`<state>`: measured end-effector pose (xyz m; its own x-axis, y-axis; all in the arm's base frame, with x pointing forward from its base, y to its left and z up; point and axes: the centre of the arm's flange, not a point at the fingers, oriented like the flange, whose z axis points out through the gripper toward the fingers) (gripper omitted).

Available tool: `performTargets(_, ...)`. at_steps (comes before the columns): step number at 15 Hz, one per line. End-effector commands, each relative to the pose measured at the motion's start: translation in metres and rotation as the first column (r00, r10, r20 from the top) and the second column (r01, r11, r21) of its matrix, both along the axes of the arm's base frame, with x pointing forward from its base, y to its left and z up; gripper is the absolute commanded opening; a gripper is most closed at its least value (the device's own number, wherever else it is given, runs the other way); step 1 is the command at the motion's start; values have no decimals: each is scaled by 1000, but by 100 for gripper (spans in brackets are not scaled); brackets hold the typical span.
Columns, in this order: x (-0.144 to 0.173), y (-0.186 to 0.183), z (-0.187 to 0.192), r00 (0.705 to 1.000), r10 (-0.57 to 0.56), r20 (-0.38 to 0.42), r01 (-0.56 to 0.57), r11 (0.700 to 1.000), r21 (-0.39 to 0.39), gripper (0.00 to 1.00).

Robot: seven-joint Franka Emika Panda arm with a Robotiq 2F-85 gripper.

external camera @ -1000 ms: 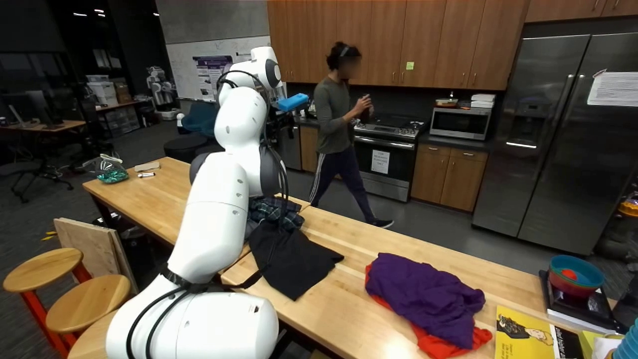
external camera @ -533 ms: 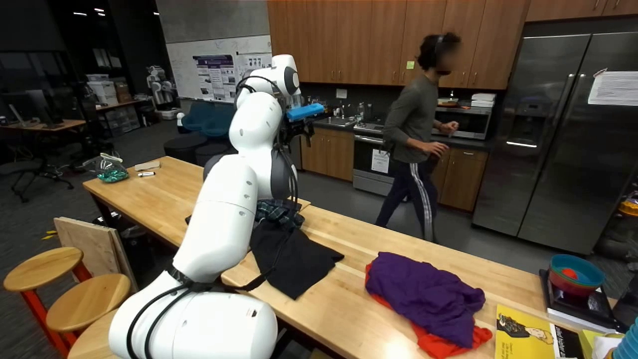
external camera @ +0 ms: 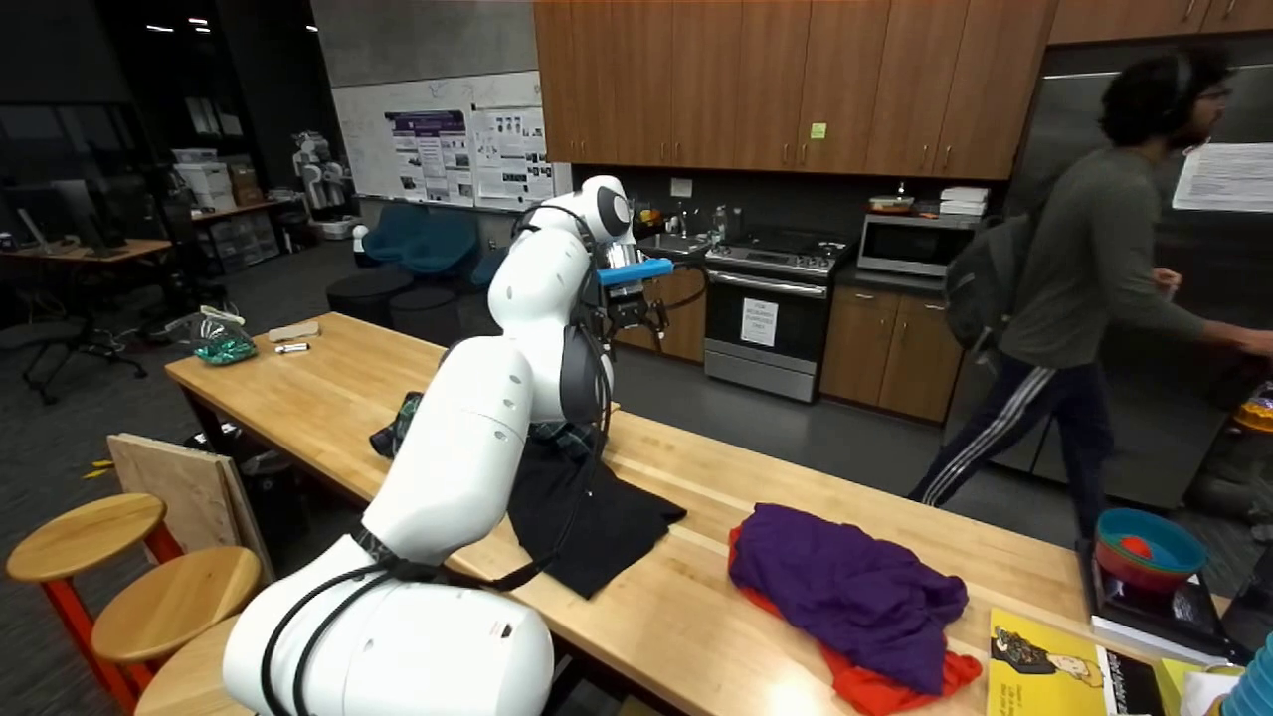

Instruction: Move the checked shirt to the left

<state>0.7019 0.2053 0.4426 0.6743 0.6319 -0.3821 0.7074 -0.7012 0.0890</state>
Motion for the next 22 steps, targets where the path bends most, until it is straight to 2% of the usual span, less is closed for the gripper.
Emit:
performTargets(1, -58, -39, -47, 988, -121, -100, 106, 984, -142, 100)
performTargets(3, -66, -49, -67, 965, -195, -173, 155, 962, -224, 100)
performTargets(6, -79, -64, -98, 907, -317, -276, 219, 917, -333, 100)
performTargets(7, -83, -71, -107, 883, -369, -290, 252, 894, -370, 100)
performTargets(9, -88, -88, -124, 842, -474, -258, 336, 834, -437, 100)
performTargets(13, -93, -122, -119, 779, -618, -106, 481, 698, -531, 100)
performTargets(16, -88, -148, -125, 738, -674, 37, 566, 589, -577, 100)
performTargets(22, -76, -190, -142, 676, -670, 308, 656, 356, -666, 100)
